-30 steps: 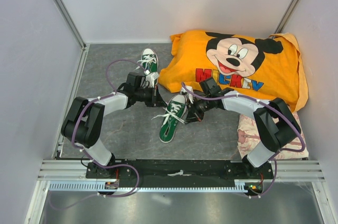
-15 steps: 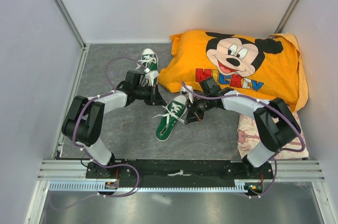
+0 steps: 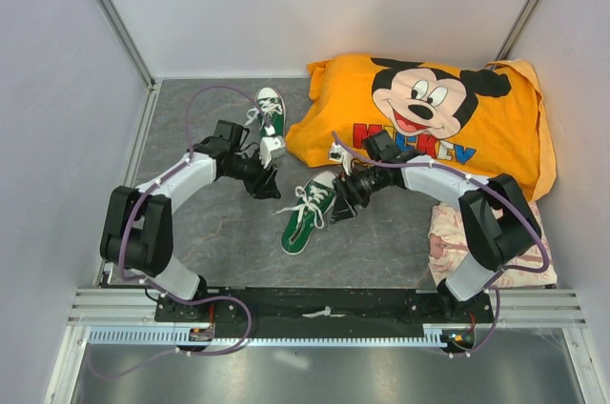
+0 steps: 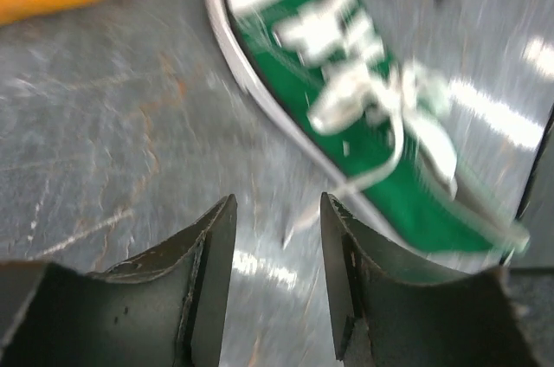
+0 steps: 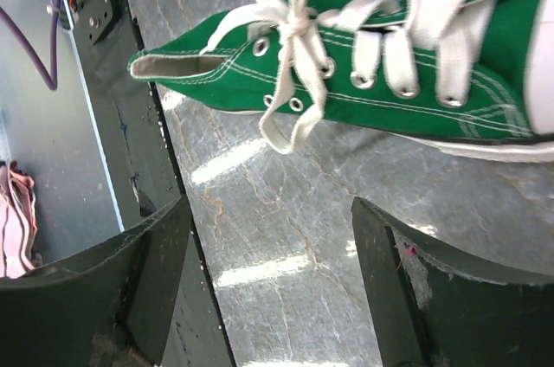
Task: Tie the shoes
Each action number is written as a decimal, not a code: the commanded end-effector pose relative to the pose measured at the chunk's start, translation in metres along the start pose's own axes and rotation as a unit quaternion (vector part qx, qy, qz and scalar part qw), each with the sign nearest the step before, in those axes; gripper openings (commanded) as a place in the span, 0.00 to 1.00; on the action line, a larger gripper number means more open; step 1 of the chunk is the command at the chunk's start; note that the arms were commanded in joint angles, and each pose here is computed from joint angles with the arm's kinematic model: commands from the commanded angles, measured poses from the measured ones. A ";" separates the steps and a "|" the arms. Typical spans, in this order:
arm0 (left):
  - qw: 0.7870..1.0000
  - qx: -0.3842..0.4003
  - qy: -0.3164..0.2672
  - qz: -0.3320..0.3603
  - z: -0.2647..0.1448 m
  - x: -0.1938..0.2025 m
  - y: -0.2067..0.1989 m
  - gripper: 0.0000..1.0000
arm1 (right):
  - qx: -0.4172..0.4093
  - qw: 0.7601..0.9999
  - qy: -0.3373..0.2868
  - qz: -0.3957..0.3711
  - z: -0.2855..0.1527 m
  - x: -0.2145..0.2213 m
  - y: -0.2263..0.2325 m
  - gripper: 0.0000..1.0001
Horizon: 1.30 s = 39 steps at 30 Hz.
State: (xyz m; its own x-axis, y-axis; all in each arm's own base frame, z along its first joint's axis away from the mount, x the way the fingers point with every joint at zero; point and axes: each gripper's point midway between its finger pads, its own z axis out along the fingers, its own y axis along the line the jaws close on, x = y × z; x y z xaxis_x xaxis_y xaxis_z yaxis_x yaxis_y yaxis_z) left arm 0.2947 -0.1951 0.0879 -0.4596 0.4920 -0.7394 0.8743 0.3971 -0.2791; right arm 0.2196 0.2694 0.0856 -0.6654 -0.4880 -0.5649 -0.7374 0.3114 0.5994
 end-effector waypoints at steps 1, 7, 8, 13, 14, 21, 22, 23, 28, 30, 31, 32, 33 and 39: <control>0.982 0.041 0.098 0.158 -0.013 0.045 -0.015 0.50 | 0.011 0.999 -0.033 0.012 -0.016 -0.024 -0.005 0.84; 0.967 0.077 0.146 0.195 0.006 0.071 -0.047 0.48 | 0.043 0.996 -0.056 0.057 -0.034 -0.030 -0.032 0.93; 0.964 0.082 0.156 0.197 0.011 0.076 -0.054 0.48 | 0.051 0.995 -0.062 0.061 -0.040 -0.031 -0.038 0.93; 0.964 0.113 0.144 0.191 0.047 0.062 -0.099 0.48 | 0.074 0.992 -0.074 0.071 -0.052 -0.030 -0.049 0.98; 0.965 0.121 0.135 0.189 0.050 0.056 -0.105 0.47 | 0.080 0.991 -0.078 0.070 -0.056 -0.030 -0.050 0.98; 0.968 0.125 0.103 0.193 0.067 0.033 -0.130 0.48 | 0.095 0.990 -0.081 0.069 -0.063 -0.019 -0.050 0.98; 0.970 0.119 0.103 0.184 0.064 0.032 -0.129 0.48 | 0.099 0.989 -0.083 0.066 -0.064 -0.020 -0.050 0.98; 0.973 0.116 0.087 0.178 0.054 0.026 -0.129 0.48 | 0.102 0.989 -0.090 0.058 -0.069 -0.024 -0.047 0.98; 0.991 0.087 -0.014 0.104 -0.002 -0.025 -0.127 0.86 | 0.134 0.983 -0.122 0.031 -0.091 -0.044 -0.040 0.98; 0.995 0.042 -0.052 0.067 -0.029 -0.049 -0.107 0.97 | 0.151 0.978 -0.140 0.031 -0.103 -0.055 -0.040 0.98; 0.996 0.022 -0.073 0.045 -0.043 -0.069 -0.100 0.98 | 0.166 0.974 -0.149 0.029 -0.111 -0.061 -0.040 0.98; 0.996 -0.013 -0.088 0.016 -0.059 -0.078 -0.077 0.99 | 0.181 0.970 -0.163 0.030 -0.122 -0.069 -0.043 0.98; 0.996 -0.021 -0.085 -0.017 -0.068 -0.079 -0.068 0.99 | 0.190 0.966 -0.172 0.041 -0.128 -0.073 -0.045 0.98; 0.971 -0.126 -0.111 -0.172 -0.138 -0.104 0.002 0.99 | 0.261 0.941 -0.205 0.072 -0.171 -0.075 -0.058 0.98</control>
State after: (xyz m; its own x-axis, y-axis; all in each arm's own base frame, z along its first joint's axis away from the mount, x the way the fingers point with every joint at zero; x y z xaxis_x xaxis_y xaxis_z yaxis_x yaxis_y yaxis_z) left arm 0.3141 -0.1697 0.2410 -0.4318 0.2835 -0.8562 0.7902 0.5766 -0.2076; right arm 0.3214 0.1691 0.1672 -0.6941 -0.1431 -0.7055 -0.5849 0.6835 0.4368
